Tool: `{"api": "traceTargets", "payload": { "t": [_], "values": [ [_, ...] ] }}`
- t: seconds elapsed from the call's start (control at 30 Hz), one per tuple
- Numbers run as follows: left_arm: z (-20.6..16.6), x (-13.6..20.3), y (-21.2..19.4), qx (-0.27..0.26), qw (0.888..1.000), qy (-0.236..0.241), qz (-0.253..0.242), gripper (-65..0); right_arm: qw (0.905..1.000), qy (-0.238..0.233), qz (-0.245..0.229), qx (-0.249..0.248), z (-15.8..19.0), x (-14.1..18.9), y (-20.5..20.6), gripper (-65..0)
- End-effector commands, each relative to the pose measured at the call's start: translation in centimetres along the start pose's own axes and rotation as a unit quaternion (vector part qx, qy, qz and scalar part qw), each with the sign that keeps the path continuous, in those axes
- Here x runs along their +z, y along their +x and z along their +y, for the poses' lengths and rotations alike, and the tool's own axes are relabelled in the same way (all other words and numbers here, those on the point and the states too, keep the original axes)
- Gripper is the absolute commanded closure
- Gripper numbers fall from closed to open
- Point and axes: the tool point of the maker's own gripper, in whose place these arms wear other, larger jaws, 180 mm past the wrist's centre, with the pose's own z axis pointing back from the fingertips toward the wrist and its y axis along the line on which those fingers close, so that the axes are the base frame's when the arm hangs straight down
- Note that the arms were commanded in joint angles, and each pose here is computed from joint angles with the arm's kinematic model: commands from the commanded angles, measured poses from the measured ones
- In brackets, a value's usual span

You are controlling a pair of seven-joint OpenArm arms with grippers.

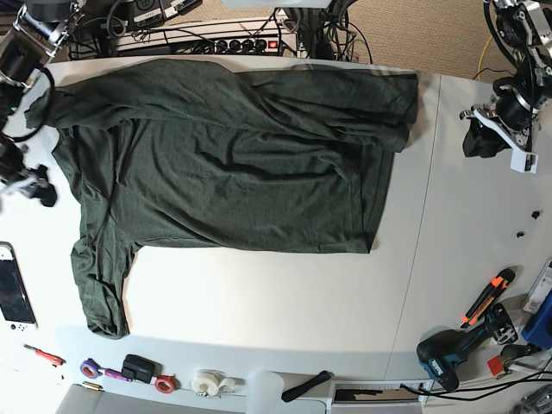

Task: Layout the t-shirt on the table in an organized manner, then fold the t-shirt properly
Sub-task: 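Open the right gripper and lift it off the shirt, then lower the right gripper onto the shirt's side edge and grasp it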

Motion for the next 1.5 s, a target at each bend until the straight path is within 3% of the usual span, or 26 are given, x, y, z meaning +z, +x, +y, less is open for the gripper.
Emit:
{"api": "traceTargets", "payload": {
  "t": [0.0, 0.2, 0.57, 1.1, 1.13, 1.27, 1.3, 1.47],
  "values": [
    [0.1, 0.4, 1.3, -0.007, 1.000, -0.001, -0.020, -23.2, 0.9996, 0.004, -0.017, 0.021, 0.4, 0.4, 2.0, -34.7],
    [0.1, 0.4, 1.3, -0.007, 1.000, -0.001, -0.020, -23.2, 0.9985, 0.019, 0.020, 0.048, 2.5, -1.9, 0.7, -34.7],
    [0.1, 0.4, 1.3, -0.007, 1.000, -0.001, -0.020, -23.2, 0.9972, -0.014, 0.005, 0.074, 1.9, -3.0, 0.6, -34.7],
    [0.1, 0.4, 1.3, -0.007, 1.000, -0.001, -0.020, -23.2, 0.9983, 0.010, -0.007, 0.056, 3.9, -4.7, -0.4, -34.5],
    [0.1, 0.4, 1.3, -0.007, 1.000, -0.001, -0.020, -23.2, 0.9983, 0.010, -0.008, 0.056, 3.9, -4.7, -0.4, -31.8],
    [0.1, 0.4, 1.3, -0.007, 1.000, -0.001, -0.020, -23.2, 0.9983, 0.010, -0.008, 0.056, 3.9, -4.7, -0.4, -7.7],
    [0.1, 0.4, 1.3, -0.007, 1.000, -0.001, -0.020, -23.2, 0.9983, 0.010, -0.009, 0.056, 3.9, -4.7, -0.3, -4.3],
    [0.0, 0.4, 1.4, -0.005, 1.000, -0.004, -0.022, -23.2, 0.9976, 0.014, -0.031, 0.060, 4.4, -4.7, 1.9, -3.3]
  ]
}}
